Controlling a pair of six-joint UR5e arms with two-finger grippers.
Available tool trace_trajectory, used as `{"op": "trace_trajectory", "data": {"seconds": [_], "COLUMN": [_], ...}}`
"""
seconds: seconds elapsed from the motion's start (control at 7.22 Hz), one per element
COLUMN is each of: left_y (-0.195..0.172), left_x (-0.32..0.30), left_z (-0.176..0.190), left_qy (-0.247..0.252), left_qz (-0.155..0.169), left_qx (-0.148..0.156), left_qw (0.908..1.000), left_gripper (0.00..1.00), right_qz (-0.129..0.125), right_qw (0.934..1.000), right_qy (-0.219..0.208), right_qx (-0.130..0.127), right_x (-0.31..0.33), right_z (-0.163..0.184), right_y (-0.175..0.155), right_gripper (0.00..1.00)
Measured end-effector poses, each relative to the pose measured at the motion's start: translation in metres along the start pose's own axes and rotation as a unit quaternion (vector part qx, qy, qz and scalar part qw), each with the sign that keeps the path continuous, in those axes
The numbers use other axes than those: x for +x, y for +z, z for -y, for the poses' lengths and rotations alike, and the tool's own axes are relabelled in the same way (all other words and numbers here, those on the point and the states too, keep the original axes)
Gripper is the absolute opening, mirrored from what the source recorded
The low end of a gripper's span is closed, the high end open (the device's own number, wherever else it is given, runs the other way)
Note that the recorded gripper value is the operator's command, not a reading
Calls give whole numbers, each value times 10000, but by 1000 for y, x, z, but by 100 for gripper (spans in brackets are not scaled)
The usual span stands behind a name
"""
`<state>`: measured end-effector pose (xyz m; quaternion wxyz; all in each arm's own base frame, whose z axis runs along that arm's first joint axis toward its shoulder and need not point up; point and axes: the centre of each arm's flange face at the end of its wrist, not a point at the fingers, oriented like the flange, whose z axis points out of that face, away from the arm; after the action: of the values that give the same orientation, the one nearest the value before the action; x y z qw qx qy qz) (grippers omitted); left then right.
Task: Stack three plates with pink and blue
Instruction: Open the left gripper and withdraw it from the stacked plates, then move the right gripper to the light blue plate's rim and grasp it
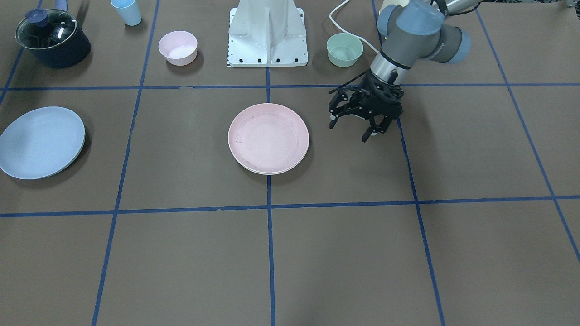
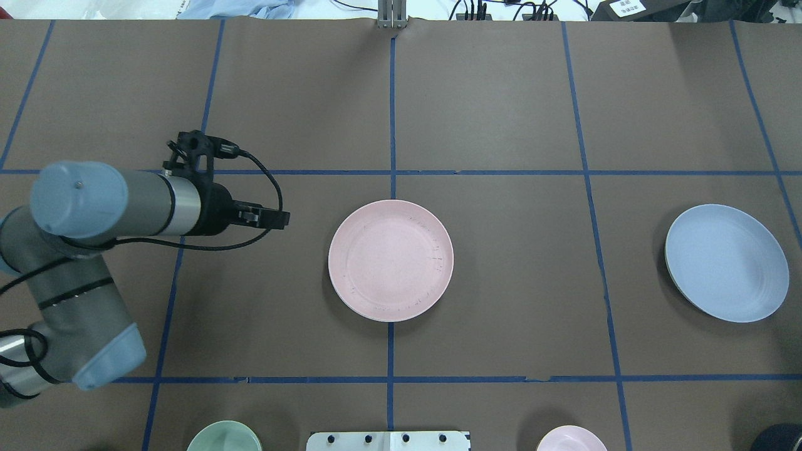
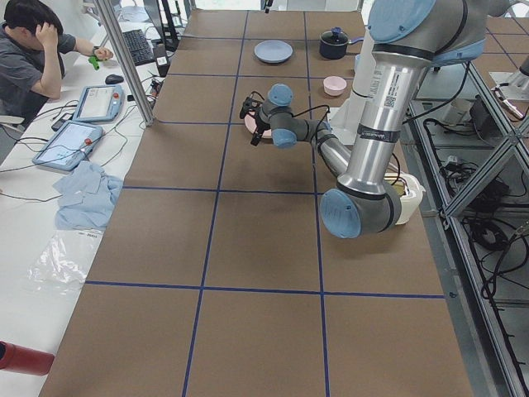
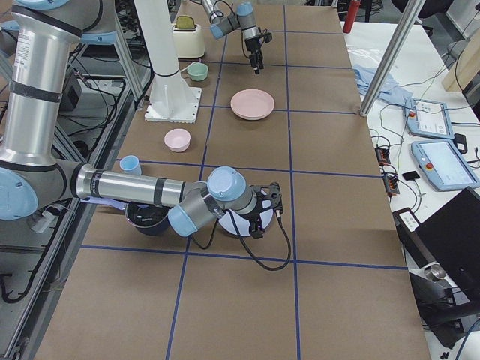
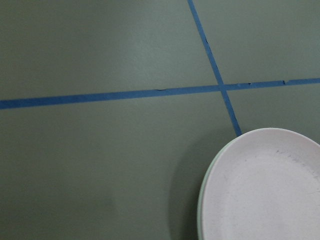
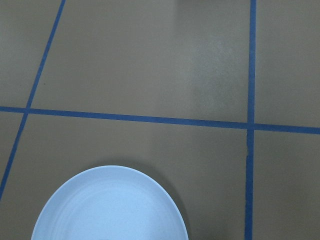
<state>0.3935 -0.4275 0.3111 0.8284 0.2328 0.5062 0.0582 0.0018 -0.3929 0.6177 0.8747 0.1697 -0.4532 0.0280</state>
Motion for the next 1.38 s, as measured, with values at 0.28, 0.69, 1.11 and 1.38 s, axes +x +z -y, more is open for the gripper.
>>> {"op": "trace_trajectory", "data": {"seconds": [0.28,0.69,1.11,1.38], "left_y": [-23,-42,-44,-45], "left_x": [-43,-72,-75,-76], "left_z": [19,37,40,40], "left_qy": [357,649,686,683], "left_qz": [161,304,321,324], "left_qx": [32,128,156,163], "left_qw": [9992,9973,9970,9970], "left_gripper": [100,100,100,100], "right_qz": [-241,-277,-283,-277], "right_qw": [9996,9991,9990,9989], "right_qy": [-118,-276,-329,-369], "right_qx": [70,159,71,-16], "right_x": [-2,21,17,15], "right_z": [-26,-70,-82,-86], "right_y": [45,97,114,120], "right_gripper": [95,73,48,42]}}
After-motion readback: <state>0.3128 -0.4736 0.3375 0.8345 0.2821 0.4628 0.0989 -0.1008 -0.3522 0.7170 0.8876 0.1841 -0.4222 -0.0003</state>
